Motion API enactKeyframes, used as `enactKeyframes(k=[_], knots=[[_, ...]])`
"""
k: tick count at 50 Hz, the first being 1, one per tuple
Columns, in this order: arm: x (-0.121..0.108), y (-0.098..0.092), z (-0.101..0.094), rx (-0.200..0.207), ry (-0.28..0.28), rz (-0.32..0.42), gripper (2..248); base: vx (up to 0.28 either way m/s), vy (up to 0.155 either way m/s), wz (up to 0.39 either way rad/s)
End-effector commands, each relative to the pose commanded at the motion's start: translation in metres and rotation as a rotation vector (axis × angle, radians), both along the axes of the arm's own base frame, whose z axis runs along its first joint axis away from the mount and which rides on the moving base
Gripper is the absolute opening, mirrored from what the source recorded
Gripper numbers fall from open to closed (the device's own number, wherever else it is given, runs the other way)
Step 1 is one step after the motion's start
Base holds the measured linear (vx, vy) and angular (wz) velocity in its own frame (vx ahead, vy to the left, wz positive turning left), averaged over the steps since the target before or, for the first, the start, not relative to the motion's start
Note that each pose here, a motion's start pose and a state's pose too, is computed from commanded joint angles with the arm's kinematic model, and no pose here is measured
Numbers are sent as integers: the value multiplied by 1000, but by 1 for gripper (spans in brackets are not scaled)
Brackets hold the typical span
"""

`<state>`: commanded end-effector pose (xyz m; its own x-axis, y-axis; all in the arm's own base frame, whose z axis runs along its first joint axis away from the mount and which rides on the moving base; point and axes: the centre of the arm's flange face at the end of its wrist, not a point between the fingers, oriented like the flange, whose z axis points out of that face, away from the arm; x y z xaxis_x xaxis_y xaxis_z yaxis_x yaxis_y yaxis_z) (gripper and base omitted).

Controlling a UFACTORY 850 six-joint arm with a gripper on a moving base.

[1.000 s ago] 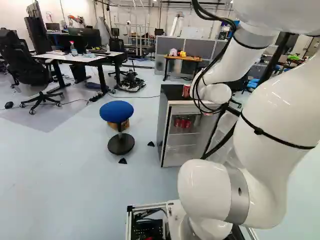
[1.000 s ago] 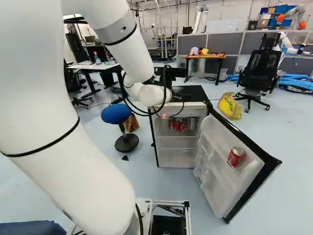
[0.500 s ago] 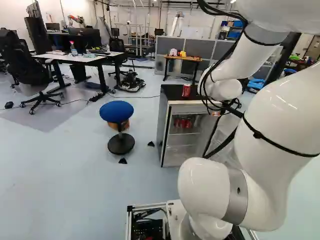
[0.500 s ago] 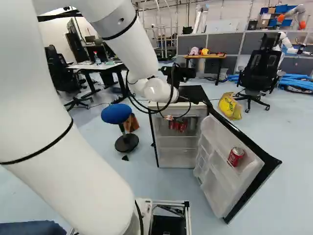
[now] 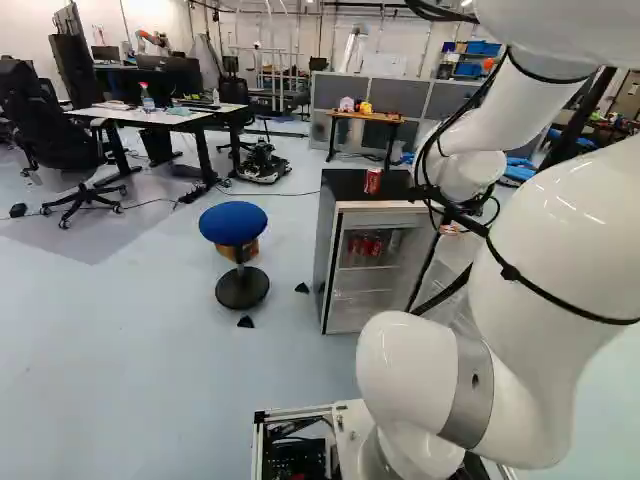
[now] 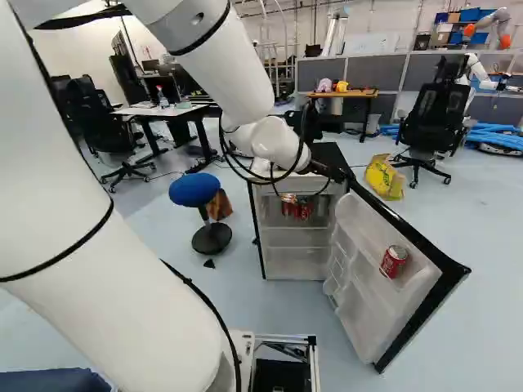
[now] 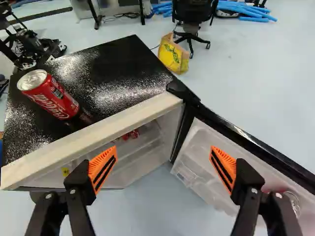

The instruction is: Grab a drink from the fridge

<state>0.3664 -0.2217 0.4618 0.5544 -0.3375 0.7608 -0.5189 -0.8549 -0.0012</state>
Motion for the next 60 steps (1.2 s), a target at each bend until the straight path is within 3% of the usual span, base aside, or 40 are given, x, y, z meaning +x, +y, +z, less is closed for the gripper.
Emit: enactKeyframes(k=[46,60], knots=[[-19,-57,34,125,179,-131,247,0,0,0],[-14,-80,31,175,241,-163,247,0,0,0]])
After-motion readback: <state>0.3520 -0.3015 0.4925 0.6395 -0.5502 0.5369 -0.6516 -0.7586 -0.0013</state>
